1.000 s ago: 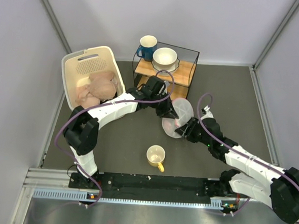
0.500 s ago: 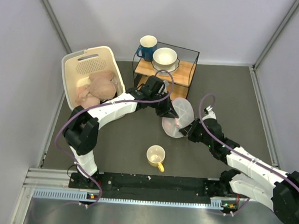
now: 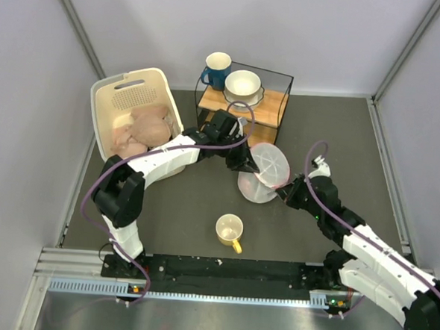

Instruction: Unzip the laundry bag and remove the bra

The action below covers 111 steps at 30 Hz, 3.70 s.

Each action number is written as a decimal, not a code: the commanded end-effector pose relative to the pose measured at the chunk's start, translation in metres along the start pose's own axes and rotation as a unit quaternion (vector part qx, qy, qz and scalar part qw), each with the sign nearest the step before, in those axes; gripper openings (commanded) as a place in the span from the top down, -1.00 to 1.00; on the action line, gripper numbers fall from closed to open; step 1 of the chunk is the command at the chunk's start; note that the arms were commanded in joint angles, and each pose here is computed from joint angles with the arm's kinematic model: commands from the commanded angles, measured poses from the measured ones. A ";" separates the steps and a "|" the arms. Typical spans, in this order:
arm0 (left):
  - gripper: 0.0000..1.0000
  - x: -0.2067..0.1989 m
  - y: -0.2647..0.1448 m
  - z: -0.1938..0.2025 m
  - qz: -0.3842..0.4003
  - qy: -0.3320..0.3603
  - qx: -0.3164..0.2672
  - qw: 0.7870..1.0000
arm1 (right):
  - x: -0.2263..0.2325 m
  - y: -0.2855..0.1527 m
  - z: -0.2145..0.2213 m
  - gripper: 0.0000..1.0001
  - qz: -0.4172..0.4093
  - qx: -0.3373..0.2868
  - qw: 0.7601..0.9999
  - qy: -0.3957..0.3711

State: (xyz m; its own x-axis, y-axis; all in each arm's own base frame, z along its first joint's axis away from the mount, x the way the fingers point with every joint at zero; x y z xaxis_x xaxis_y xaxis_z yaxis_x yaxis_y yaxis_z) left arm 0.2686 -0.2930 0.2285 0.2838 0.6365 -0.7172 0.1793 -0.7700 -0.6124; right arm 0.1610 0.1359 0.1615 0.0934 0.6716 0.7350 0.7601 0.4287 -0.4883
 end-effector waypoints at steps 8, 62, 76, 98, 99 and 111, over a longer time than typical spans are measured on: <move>1.00 0.005 0.003 -0.015 0.006 0.072 0.019 0.997 | -0.005 -0.018 -0.010 1.00 -0.009 0.044 0.996 -0.076; 1.00 -0.001 -0.011 -0.006 0.005 0.051 -0.024 0.998 | -0.017 -0.025 -0.037 1.00 0.031 -0.006 0.997 -0.065; 0.56 -0.049 0.004 -0.054 0.013 0.162 -0.027 0.986 | 0.049 -0.070 -0.025 1.00 -0.095 0.019 0.992 -0.079; -0.65 -0.049 -0.003 0.009 0.081 0.080 0.003 0.993 | 0.039 -0.035 -0.013 1.00 -0.069 0.038 0.996 -0.050; -0.63 -0.052 0.000 0.009 0.087 0.082 0.003 0.993 | 0.039 -0.036 -0.013 1.00 -0.069 0.037 0.996 -0.049; 1.00 -0.041 0.014 -0.010 0.060 0.086 0.013 0.994 | 0.025 -0.045 -0.016 1.00 -0.045 0.020 0.994 -0.098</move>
State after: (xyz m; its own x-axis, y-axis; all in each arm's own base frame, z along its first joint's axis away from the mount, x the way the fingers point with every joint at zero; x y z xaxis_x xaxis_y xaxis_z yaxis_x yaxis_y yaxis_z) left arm 0.2571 -0.3401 0.2283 0.4112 0.5384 -0.7355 0.0541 -0.8199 -0.5699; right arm 0.1430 0.1322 0.2057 -0.0560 0.6908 0.7209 0.7124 0.5335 -0.4559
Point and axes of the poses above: each gripper's point midway between its finger pads, its own y axis out along the fingers, its own x axis along the line the jaws close on, z = x × y, the point moved 10 cm from there along -y, back along the fingers, and after that the axes turned 12 degrees about y, right-handed, at the moved point
